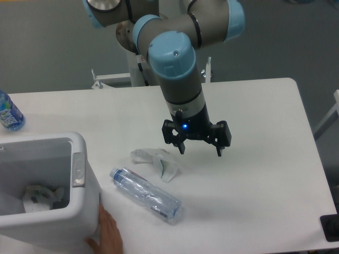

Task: Place the trash in the trash can
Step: 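Lower the open gripper toward the crumpled white tissue, then close the gripper on the tissue and lift it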

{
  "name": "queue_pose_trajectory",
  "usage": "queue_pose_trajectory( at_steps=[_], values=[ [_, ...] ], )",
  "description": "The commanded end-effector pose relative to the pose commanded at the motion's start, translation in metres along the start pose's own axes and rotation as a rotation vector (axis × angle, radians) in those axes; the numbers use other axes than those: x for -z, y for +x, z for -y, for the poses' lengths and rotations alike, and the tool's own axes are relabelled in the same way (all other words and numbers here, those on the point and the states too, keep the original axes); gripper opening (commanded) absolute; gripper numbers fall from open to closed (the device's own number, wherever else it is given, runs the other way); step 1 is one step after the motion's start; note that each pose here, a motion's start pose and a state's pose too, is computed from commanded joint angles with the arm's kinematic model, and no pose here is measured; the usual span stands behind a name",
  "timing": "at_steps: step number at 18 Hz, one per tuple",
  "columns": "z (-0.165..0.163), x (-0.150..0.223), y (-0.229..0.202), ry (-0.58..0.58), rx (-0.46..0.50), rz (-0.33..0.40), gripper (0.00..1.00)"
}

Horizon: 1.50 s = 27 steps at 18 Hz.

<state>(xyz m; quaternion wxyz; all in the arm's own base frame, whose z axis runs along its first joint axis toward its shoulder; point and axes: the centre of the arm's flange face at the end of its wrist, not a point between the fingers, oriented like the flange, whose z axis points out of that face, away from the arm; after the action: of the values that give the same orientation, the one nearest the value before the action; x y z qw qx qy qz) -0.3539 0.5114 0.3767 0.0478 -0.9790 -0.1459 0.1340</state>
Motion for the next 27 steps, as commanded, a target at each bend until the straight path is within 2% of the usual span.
queue_pose_trajectory(
  at_steps=[3, 6, 9, 12, 16, 21, 24, 26, 27],
  values=[
    [-0.005, -0.025, 0.011, -0.035, 0.173, -0.02, 1.0],
    [-0.006, -0.055, 0.038, -0.084, 0.19, -0.063, 1.0],
    [-0.013, -0.087, 0.058, -0.125, 0.257, -0.15, 1.0],
    [-0.006, -0.099, 0.066, -0.129, 0.328, -0.224, 1.0],
    [-0.018, -0.119, 0.086, -0.181, 0.31, -0.233, 1.0],
    [-0.03, -0.13, 0.094, -0.218, 0.302, -0.227, 0.7],
    [-0.031, -0.129, 0.092, -0.217, 0.303, -0.22, 0.36],
    [-0.031, -0.125, 0.091, -0.214, 0.304, -0.208, 0.0],
    [-0.031, -0.124, 0.09, -0.213, 0.302, -0.201, 0.0]
  ],
)
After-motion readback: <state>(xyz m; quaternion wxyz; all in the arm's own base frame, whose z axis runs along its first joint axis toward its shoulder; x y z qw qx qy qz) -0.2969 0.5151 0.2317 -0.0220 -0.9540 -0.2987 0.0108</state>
